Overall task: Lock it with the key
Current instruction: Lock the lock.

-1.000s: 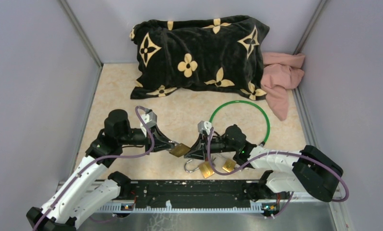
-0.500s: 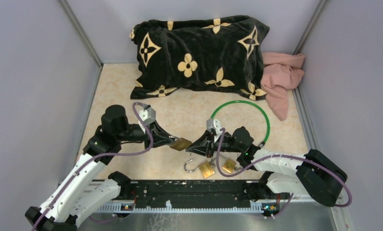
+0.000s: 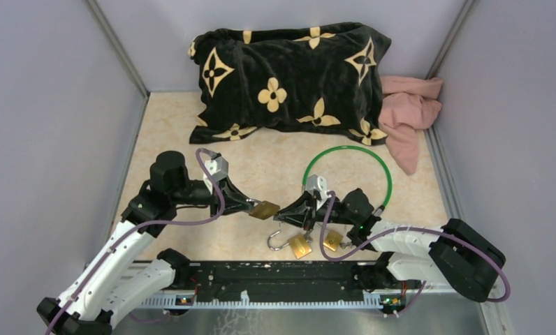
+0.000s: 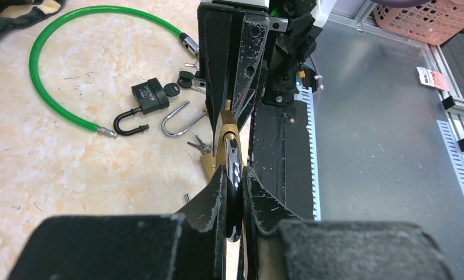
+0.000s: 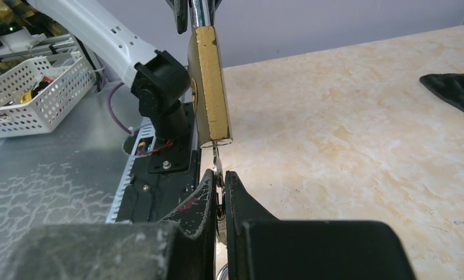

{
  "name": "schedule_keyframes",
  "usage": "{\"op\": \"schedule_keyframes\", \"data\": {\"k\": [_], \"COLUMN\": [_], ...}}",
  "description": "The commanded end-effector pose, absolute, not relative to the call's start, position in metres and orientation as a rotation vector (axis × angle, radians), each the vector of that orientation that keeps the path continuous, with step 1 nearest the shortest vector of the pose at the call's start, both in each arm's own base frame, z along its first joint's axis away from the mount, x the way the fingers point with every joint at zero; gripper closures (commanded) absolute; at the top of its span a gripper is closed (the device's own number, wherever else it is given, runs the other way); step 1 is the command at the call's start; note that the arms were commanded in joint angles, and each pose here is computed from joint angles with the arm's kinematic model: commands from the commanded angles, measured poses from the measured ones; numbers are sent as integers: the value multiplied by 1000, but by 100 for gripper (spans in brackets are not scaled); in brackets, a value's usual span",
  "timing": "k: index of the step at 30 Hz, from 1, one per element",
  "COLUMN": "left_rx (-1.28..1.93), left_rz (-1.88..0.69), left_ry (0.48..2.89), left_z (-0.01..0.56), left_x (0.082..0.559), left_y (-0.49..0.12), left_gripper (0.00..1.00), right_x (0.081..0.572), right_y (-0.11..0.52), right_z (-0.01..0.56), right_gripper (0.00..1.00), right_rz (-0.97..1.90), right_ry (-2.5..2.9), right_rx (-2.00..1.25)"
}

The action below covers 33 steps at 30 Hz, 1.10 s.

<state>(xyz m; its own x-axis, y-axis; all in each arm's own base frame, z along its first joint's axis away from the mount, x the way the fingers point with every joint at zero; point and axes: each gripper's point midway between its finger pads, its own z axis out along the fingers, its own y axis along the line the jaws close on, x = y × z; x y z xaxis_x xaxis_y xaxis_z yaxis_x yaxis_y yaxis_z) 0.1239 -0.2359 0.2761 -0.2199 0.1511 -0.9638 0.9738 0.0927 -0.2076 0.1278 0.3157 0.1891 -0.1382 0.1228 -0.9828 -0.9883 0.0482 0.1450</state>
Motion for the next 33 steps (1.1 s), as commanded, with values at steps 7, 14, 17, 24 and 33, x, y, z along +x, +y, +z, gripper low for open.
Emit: {"op": "schedule_keyframes", "data": {"k": [7, 14, 17, 24, 33], "left_rx": [1102, 1086, 1094, 1124, 1363], "left_rz": [-1203, -1165, -1159, -1155, -873], "left_ry": [1152, 1150, 1196, 1572, 1507], "left_z": [387, 387, 370, 234, 184], "left_x": [117, 125, 130, 144, 168], "left_y": [-231, -230, -231, -226, -220], "left_gripper": [100, 100, 100, 100, 78], "right_x": [131, 131, 132, 143, 161], "right_y": [280, 277, 279, 294, 297], "right_z": [92, 80, 86, 130, 115], "right_gripper": [100, 100, 100, 100, 100], "right_rz": [1212, 1194, 1205, 1237, 1137], "right_ry": [1626, 1668, 1656, 1570, 1676], "right_rx": [-994, -1005, -991, -973, -998]}}
